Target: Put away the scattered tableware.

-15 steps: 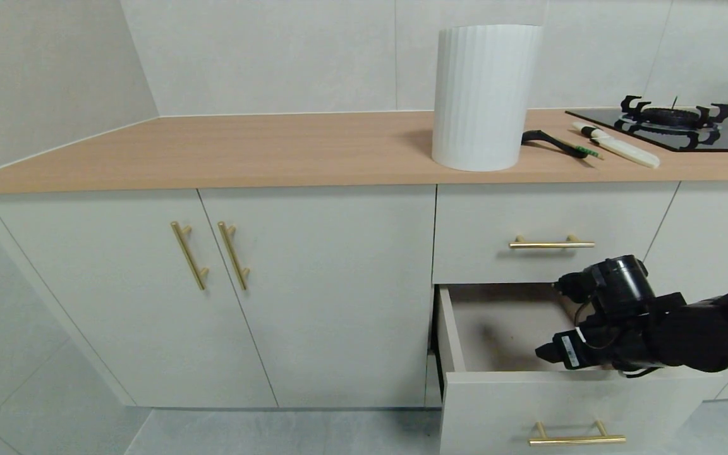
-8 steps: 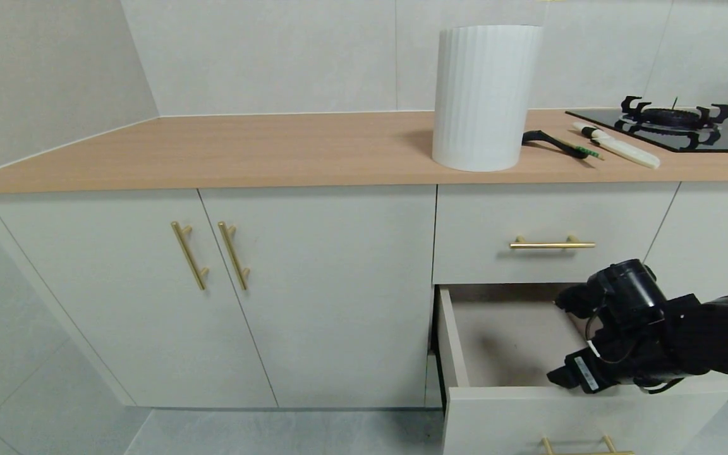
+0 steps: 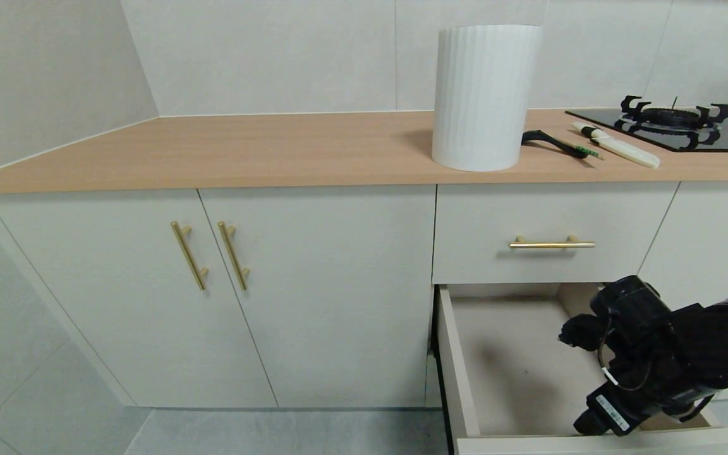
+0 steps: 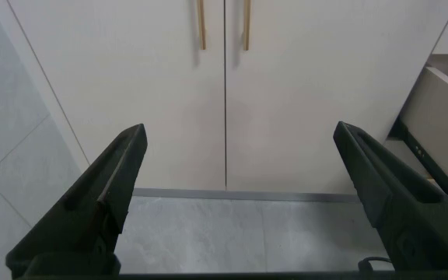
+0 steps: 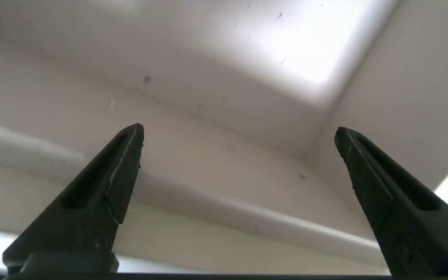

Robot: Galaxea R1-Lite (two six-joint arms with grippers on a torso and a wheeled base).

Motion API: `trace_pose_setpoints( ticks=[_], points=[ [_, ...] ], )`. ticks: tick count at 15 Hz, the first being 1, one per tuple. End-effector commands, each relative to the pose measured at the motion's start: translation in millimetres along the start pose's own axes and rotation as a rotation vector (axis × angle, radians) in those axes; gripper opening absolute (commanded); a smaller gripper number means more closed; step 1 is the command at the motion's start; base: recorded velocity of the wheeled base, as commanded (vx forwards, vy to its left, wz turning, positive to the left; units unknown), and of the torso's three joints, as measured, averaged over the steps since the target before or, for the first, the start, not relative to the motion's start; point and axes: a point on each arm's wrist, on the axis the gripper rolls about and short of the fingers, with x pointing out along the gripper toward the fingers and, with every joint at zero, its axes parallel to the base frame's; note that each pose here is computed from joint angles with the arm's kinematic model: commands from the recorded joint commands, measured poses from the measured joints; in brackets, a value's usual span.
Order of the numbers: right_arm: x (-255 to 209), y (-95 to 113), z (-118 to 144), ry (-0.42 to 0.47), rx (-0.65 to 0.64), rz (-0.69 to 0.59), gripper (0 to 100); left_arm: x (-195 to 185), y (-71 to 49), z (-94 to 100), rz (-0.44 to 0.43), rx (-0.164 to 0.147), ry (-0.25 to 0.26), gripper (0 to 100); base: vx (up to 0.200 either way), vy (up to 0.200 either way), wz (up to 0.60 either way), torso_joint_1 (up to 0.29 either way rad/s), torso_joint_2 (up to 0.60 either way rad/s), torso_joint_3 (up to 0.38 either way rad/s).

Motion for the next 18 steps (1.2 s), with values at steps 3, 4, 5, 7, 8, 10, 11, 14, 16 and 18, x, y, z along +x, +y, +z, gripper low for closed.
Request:
trace_pose_setpoints(
  ticks=[3,4,5,7,8,10,11,14,16,18],
  points=[
    [-3,6,-4,0.049,-0.044,0.010,100,0,0.0,0.0,0.001,0.000,0.002,100,0.000,0.000,0.00,0.000,0.00,0.000],
    [-4,5,-2,0.040,-0.038,0.008,100,0,0.0,0.2,0.001,0.000,0.000,100,0.000,0.000,0.00,0.000,0.00,0.000],
    [-5,4,1,0.028,-0.032,0.004,100,0,0.0,0.0,0.001,0.000,0.002,100,0.000,0.000,0.00,0.000,0.00,0.000],
    [-9,2,8,-0.004,-0.001,-0.001,100,0,0.0,0.2,0.001,0.000,0.000,100,0.000,0.000,0.00,0.000,0.00,0.000],
    [-10,1,12,-0.020,0.034,-0.004,100,0,0.0,0.0,0.001,0.000,0.002,100,0.000,0.000,0.00,0.000,0.00,0.000],
    [-17,-5,27,-0.119,0.148,-0.014,100,0,0.0,0.2,0.001,0.000,0.000,100,0.000,0.000,0.00,0.000,0.00,0.000],
    [-18,-8,32,-0.174,0.202,-0.022,100,0,0.0,0.0,0.001,0.000,0.002,100,0.000,0.000,0.00,0.000,0.00,0.000],
    [-22,-15,40,-0.298,0.253,-0.039,100,0,0.0,0.0,0.001,0.000,0.002,100,0.000,0.000,0.00,0.000,0.00,0.000],
    [-25,-16,43,-0.349,0.264,-0.045,100,0,0.0,0.0,0.001,0.000,0.002,100,0.000,0.000,0.00,0.000,0.00,0.000],
    [-29,-20,45,-0.405,0.281,-0.059,100,0,0.0,0.0,0.001,0.000,0.002,100,0.000,0.000,0.00,0.000,0.00,0.000]
  ],
)
